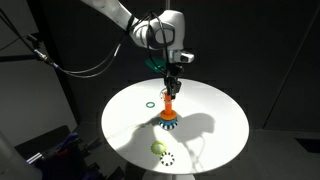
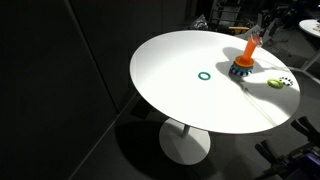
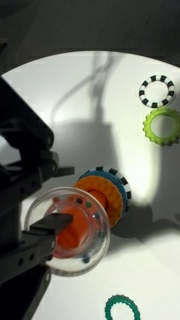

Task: Put the clear band through the pole

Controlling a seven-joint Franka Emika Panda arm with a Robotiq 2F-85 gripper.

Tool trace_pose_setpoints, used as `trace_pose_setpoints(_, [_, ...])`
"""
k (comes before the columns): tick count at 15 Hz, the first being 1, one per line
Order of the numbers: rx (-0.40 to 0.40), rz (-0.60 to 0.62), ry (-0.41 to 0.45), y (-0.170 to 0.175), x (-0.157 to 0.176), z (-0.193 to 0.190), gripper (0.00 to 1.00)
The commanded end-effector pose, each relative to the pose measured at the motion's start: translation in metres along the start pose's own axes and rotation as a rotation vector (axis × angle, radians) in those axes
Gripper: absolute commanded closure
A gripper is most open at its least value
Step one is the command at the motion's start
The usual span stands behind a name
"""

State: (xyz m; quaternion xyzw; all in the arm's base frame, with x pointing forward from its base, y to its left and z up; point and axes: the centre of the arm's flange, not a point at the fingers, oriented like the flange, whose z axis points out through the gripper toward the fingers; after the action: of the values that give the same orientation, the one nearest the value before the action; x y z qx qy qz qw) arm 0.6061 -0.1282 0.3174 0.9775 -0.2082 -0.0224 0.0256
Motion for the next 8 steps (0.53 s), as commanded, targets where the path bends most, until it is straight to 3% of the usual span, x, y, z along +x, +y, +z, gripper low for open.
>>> trace_pose_setpoints(1, [-0.020,0.003,-0.011,-0.0002,0.0050,-0.0018,0.25])
trace_pose_setpoints(4, [-0.021,0.001,-0.015,0.0003,0.0049,-0.0004,0.02])
trace_pose_setpoints(8, [-0.020,0.005,-0.017,-0.0004,0.0063,0.0014,0.00])
